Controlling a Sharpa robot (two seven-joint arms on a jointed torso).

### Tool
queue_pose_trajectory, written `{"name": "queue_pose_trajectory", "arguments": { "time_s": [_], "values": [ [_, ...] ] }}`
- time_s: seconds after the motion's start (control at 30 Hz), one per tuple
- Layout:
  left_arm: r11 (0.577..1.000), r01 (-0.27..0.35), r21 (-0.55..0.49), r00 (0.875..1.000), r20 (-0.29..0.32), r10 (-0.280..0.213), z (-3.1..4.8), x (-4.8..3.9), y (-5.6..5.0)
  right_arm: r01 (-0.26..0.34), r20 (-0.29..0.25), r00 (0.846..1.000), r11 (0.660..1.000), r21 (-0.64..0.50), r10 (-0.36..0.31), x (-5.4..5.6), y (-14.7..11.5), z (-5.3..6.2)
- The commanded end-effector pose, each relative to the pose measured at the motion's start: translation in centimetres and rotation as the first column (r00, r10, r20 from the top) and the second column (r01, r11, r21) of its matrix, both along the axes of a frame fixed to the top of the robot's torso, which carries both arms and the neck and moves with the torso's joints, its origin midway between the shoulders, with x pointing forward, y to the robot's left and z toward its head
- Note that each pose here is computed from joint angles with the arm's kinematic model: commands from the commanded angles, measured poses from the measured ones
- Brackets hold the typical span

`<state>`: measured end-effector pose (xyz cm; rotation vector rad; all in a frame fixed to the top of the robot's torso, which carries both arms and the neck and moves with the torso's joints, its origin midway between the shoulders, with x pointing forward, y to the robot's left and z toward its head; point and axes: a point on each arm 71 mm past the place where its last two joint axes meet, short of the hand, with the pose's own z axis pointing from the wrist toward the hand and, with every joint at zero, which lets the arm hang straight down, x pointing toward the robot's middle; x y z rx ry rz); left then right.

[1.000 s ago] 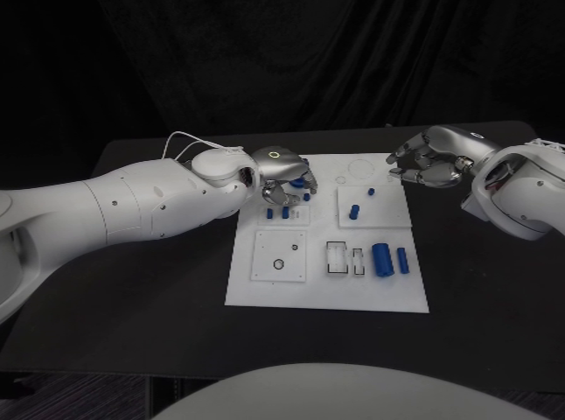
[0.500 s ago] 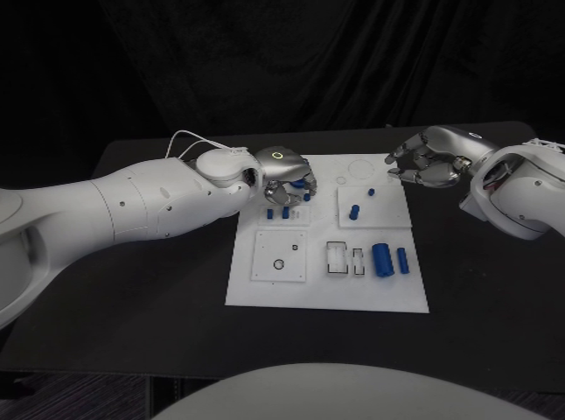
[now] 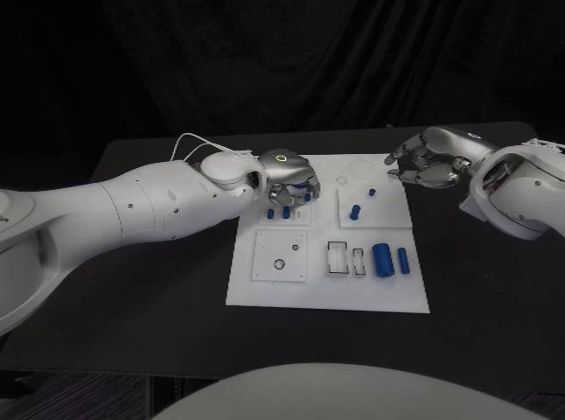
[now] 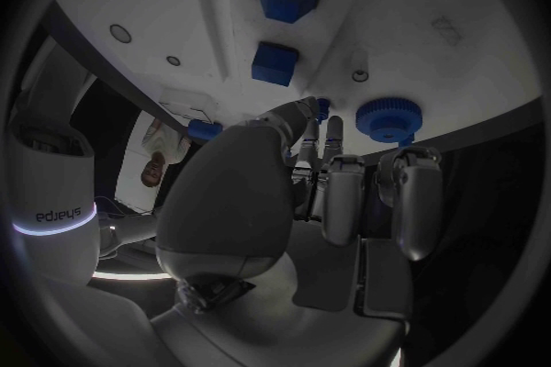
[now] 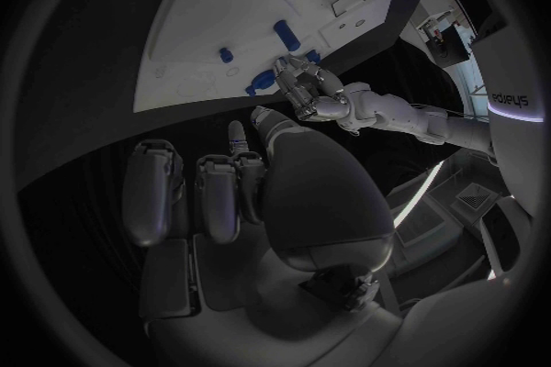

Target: Assemble the parts on the task board

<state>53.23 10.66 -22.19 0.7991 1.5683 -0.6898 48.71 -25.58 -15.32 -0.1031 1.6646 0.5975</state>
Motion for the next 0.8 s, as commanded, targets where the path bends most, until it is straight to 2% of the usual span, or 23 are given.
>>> {"name": "queue_pose_trajectory", "arguments": {
  "time_s": [0.03, 0.47, 0.8],
  "values": [
    [1.000, 0.025, -0.005, 1.000, 0.013, -0.025, -0.07, -0.13, -0.22, 0.014, -0.011, 1.000, 1.000, -0.006, -0.014, 0.01, -0.08, -0.15],
    [1.000, 0.025, -0.006, 1.000, 0.012, -0.025, -0.41, -0.10, -0.50, 0.015, -0.019, 1.000, 1.000, -0.012, -0.015, 0.13, -0.04, -0.24],
    [1.000, 0.011, -0.002, 1.000, 0.011, -0.011, -0.57, 0.05, -0.19, 0.016, -0.023, 1.000, 1.000, -0.015, -0.017, 0.16, -0.14, -0.29]
  ]
}}
